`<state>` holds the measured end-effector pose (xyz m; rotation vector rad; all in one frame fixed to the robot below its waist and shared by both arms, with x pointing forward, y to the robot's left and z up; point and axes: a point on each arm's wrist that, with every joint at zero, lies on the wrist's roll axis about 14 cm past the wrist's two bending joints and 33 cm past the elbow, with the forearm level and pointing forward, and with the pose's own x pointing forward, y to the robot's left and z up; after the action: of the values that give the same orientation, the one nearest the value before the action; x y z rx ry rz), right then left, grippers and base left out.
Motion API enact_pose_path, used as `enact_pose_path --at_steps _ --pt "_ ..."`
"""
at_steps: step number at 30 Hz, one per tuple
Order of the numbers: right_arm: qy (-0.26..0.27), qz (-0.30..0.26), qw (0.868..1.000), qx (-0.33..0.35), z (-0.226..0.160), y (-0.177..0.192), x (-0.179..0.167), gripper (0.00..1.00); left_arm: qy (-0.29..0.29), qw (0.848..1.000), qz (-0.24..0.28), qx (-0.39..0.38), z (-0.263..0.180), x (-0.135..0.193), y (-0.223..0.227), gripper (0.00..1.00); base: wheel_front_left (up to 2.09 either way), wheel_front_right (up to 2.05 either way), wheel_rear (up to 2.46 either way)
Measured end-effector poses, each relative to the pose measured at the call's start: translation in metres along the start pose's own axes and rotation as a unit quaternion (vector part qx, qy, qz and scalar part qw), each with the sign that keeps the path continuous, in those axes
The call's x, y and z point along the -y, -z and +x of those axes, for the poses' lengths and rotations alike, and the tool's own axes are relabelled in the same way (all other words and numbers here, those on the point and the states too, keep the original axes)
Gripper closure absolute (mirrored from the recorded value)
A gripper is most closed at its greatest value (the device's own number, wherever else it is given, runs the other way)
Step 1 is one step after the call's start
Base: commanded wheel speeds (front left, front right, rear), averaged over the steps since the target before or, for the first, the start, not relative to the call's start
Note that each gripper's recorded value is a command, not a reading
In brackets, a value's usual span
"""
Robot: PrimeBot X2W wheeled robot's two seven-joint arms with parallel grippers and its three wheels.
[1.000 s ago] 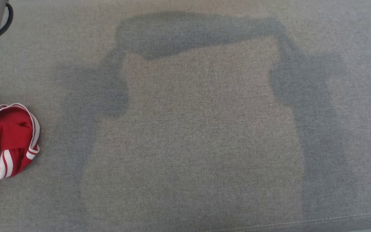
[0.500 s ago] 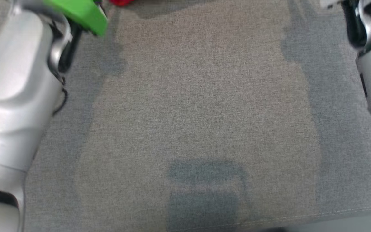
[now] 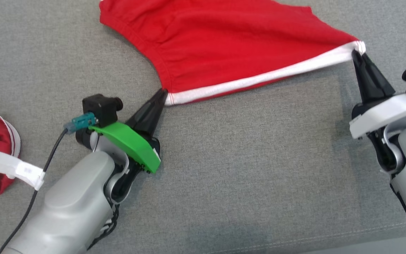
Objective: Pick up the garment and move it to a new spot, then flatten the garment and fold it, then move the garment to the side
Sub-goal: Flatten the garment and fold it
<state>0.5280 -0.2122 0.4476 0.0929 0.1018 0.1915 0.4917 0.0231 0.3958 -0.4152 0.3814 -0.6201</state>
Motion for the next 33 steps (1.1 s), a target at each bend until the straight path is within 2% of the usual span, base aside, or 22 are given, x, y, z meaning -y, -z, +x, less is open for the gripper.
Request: enact_pose_path --at_steps 7,13,24,33 --pt "0.015 0.023 0.999 -0.027 -0.047 0.014 -0.002 1.00 -0.011 0.999 -0.044 0.002 -0.040 0.019 0.008 1.00 0.00 0.00 0.00" --pt "0.007 0.030 0.998 -0.061 -0.090 0.034 -0.020 1.00 -0.058 0.993 -0.100 0.033 -0.085 0.022 0.013 1.00 0.00 0.00 0.00" --pt "-0.013 0.066 0.995 -0.073 -0.146 0.048 -0.061 1.00 -0.109 0.988 -0.100 0.042 -0.157 0.030 0.044 1.00 0.00 0.00 0.00" --pt "-0.010 0.092 0.992 -0.082 -0.187 0.061 -0.075 1.00 -0.131 0.984 -0.108 0.050 -0.192 0.036 0.063 1.00 0.00 0.00 0.00"
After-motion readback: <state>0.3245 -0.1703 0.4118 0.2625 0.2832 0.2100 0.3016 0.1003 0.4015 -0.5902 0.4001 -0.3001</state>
